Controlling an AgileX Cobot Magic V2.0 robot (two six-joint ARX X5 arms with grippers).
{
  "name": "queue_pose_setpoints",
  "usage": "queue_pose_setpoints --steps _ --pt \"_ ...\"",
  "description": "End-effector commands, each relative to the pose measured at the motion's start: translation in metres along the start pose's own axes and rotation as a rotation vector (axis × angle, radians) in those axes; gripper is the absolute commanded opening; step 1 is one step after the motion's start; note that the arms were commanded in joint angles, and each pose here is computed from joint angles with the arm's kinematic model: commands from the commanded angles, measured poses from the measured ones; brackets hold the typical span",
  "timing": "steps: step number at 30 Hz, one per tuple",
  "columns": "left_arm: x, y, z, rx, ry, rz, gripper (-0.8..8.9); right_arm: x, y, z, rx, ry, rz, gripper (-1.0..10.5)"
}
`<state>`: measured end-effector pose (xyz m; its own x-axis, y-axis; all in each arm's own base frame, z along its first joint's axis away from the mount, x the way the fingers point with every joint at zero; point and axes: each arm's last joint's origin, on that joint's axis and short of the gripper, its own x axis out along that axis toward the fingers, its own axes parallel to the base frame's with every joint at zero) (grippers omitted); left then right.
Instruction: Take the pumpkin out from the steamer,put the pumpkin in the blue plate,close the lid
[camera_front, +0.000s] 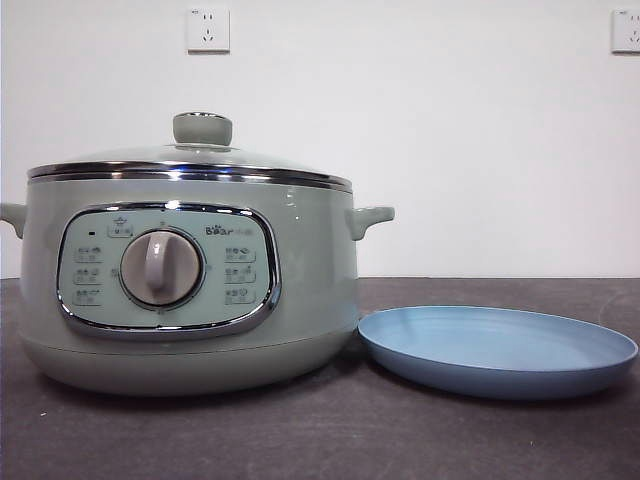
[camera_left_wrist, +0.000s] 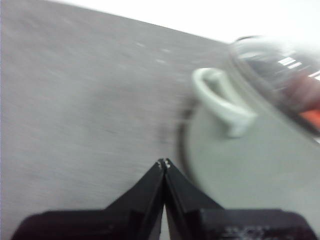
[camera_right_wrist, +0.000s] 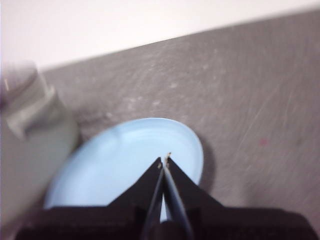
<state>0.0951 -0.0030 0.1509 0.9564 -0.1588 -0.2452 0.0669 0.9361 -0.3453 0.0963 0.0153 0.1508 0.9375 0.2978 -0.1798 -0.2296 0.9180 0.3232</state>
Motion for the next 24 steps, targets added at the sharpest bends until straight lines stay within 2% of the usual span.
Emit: queue_pose_setpoints --steps 1,7,11,18,24 --pt "0.001 -0.001 -0.005 -0.210 0.054 -0.099 -0.03 0.001 -0.002 -0.003 0.314 0.011 -0.014 0.0" --pt "0.001 -0.004 -0.003 -0.202 0.056 -0.182 -0.07 0.001 -0.001 -0.003 0.317 0.012 -0.004 0.0" --pt "-0.002 -0.007 0.005 -0.195 0.039 -0.191 -0.08 -0.001 0.001 0.003 0.308 0.001 0.002 0.0" --pt "-0.018 -0.020 0.034 -0.168 -0.016 -0.204 -0.08 -0.013 0.011 0.027 0.239 -0.020 0.009 -0.1" --pt "-0.029 -0.031 0.064 -0.096 -0.043 -0.191 -0.08 -0.025 0.022 0.054 0.205 -0.056 0.021 -0.1"
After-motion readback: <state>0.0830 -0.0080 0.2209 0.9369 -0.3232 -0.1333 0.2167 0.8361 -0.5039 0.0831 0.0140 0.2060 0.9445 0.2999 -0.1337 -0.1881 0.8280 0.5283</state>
